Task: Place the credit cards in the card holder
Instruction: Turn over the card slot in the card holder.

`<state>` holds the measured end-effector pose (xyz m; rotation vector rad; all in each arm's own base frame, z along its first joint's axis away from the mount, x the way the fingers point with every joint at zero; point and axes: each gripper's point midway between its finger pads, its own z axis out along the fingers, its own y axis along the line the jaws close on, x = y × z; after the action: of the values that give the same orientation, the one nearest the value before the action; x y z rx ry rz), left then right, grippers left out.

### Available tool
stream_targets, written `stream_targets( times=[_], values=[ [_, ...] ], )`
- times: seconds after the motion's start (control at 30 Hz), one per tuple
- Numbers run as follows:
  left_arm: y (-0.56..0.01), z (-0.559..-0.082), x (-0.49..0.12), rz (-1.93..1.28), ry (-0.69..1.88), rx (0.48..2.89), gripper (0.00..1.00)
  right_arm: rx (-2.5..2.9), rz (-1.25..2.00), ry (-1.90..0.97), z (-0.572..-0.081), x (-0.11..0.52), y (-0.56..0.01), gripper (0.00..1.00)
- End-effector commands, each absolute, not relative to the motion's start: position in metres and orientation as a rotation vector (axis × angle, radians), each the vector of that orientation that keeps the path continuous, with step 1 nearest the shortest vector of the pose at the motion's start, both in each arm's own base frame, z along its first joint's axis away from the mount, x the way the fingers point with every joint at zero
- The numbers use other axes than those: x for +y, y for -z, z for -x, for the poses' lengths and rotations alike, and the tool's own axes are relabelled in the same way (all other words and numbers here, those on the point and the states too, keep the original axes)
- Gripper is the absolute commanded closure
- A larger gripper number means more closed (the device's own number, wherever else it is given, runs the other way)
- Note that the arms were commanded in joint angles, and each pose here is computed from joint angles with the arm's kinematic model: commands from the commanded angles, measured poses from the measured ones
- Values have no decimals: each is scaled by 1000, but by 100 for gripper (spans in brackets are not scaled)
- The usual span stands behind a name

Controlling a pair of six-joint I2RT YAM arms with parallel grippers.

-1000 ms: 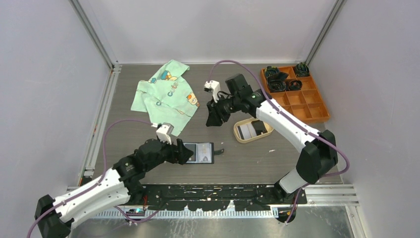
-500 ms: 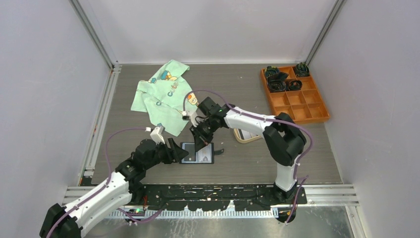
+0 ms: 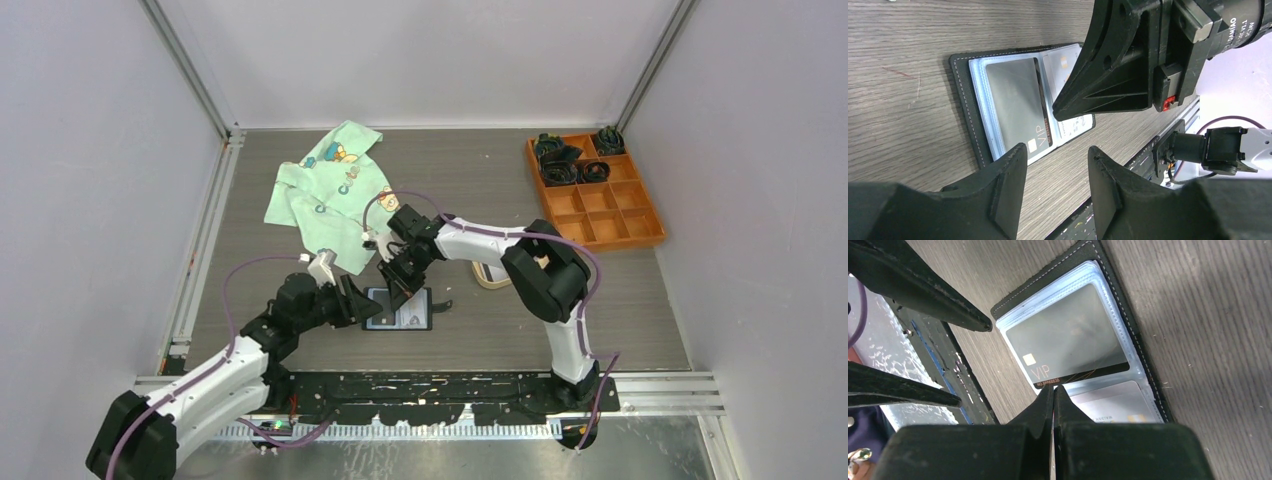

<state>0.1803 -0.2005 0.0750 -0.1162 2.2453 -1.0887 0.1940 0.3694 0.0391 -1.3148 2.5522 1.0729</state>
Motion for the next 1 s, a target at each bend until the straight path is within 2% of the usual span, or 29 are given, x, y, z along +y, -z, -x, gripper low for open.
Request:
stream_targets(
  times=[0.0, 0.97],
  values=[
    [-90, -189, -206, 90, 1134, 2185, 51, 2539, 1297, -1061, -203, 378, -42, 99],
    [-69, -194, -202, 109, 1132, 2269, 52, 2679, 1335, -902, -205, 359, -13, 99]
  ],
)
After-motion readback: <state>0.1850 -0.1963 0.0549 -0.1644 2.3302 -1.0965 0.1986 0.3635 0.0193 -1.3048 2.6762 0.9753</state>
